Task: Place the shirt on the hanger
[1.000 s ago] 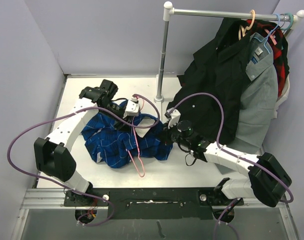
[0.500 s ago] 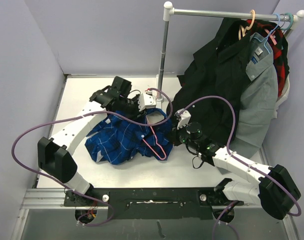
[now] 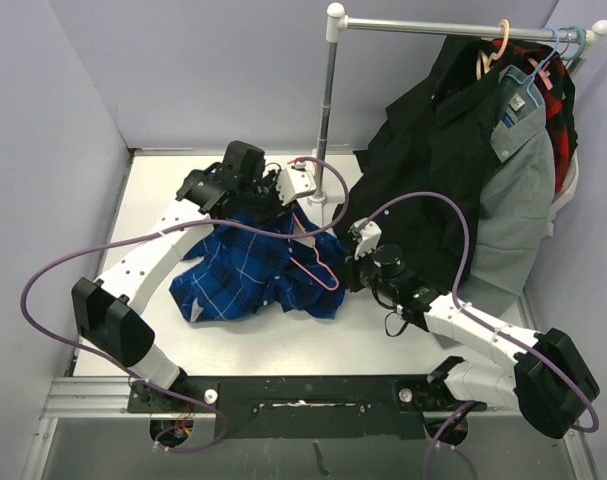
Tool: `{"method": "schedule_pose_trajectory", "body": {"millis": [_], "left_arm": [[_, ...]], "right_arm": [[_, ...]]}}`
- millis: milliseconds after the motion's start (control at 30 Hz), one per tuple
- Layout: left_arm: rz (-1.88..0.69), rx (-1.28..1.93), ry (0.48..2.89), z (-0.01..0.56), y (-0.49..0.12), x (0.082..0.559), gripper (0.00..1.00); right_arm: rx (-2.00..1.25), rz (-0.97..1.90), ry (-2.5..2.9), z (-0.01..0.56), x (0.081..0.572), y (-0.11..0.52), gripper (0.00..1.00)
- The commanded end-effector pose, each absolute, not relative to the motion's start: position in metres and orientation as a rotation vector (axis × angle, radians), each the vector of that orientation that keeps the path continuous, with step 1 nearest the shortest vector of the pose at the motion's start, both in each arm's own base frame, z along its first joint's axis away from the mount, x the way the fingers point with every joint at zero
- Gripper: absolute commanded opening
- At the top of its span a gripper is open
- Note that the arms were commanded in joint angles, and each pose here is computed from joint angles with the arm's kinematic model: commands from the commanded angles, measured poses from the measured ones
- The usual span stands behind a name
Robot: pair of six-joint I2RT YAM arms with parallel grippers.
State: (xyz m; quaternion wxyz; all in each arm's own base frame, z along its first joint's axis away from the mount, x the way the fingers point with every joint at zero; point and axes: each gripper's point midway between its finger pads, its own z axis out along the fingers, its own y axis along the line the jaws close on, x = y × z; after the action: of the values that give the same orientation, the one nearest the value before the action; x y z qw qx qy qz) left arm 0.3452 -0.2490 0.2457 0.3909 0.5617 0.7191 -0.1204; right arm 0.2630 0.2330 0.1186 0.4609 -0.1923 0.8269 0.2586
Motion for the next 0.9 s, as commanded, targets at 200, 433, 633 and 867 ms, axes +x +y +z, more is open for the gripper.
{"method": "schedule_pose_trajectory", "body": {"millis": [200,433,633,867], "left_arm": [[0.305,1.180,1.582,0.329,-0.194,0.415,0.00],[0.457,1.058,1.509,0.352,-0.186,0.433,0.00],[0.693,0.915,1.354,0.385,-0.175,0.449,0.00],[0.795,0.953,1.249,0.370,-0.183,0.441,0.00]], "right_arm": [[-0.530,0.543,2.118,0.113,0.255,0.207,0.00],[-0.573,0.611,2.173,0.112,0.247,0.218,0.00],[-0.649,0.754,2.277,0.115,0.232,0.239,0.00],[-0.618,0.813,2.204,0.160,0.244,0.252,0.00]]}}
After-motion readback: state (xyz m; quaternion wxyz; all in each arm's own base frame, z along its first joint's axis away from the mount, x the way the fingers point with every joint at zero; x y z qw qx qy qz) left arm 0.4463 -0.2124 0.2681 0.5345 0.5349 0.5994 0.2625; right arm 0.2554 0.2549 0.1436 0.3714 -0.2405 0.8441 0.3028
